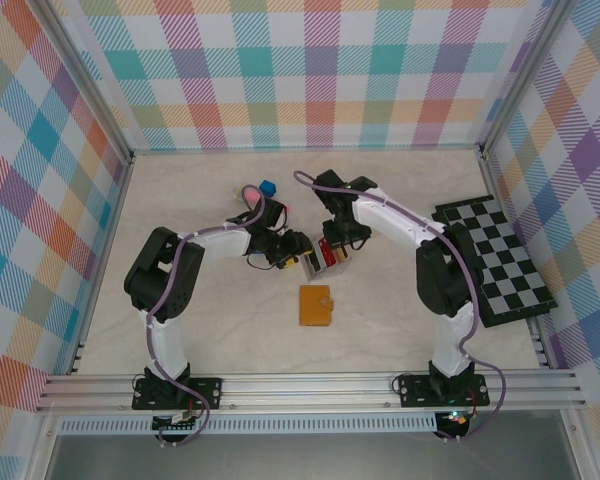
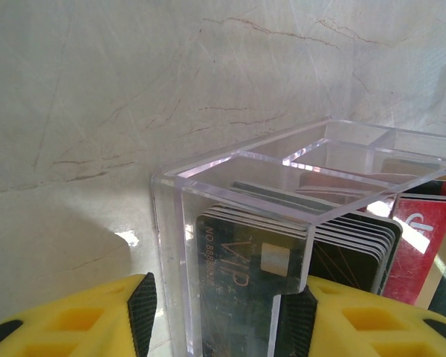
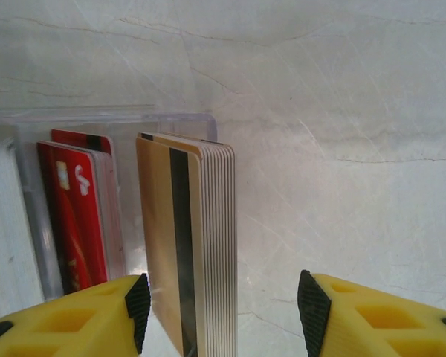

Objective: Put the credit cards into the card holder

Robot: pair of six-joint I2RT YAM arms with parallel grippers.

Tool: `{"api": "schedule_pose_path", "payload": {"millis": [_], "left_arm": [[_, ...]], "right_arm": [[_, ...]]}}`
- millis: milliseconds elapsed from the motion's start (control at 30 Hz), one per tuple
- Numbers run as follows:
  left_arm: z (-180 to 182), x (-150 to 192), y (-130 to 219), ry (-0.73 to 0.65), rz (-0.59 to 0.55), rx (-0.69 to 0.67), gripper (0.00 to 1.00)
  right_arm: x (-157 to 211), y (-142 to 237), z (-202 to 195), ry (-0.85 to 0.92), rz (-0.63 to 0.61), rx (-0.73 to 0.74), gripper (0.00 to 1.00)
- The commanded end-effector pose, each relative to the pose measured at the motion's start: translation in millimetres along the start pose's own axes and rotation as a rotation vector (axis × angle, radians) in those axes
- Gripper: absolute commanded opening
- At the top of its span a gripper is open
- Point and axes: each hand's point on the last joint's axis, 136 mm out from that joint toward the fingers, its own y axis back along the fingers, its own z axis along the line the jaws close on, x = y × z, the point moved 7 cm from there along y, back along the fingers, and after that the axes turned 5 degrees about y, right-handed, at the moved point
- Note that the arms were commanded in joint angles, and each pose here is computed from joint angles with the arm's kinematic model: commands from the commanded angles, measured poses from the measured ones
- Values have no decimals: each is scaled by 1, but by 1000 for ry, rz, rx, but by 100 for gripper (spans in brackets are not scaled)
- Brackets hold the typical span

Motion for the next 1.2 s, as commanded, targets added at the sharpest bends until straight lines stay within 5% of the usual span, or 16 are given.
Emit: {"api": "schedule_pose_path", "payload": {"millis": [0, 1167], "left_arm": [[17, 8, -9, 21, 54, -83, 51], [19, 8, -10, 18, 59, -97, 51]], "right_arm": [[-1, -7, 2, 3, 20, 38, 57], [-7, 27, -3, 45, -65, 130, 28]]}}
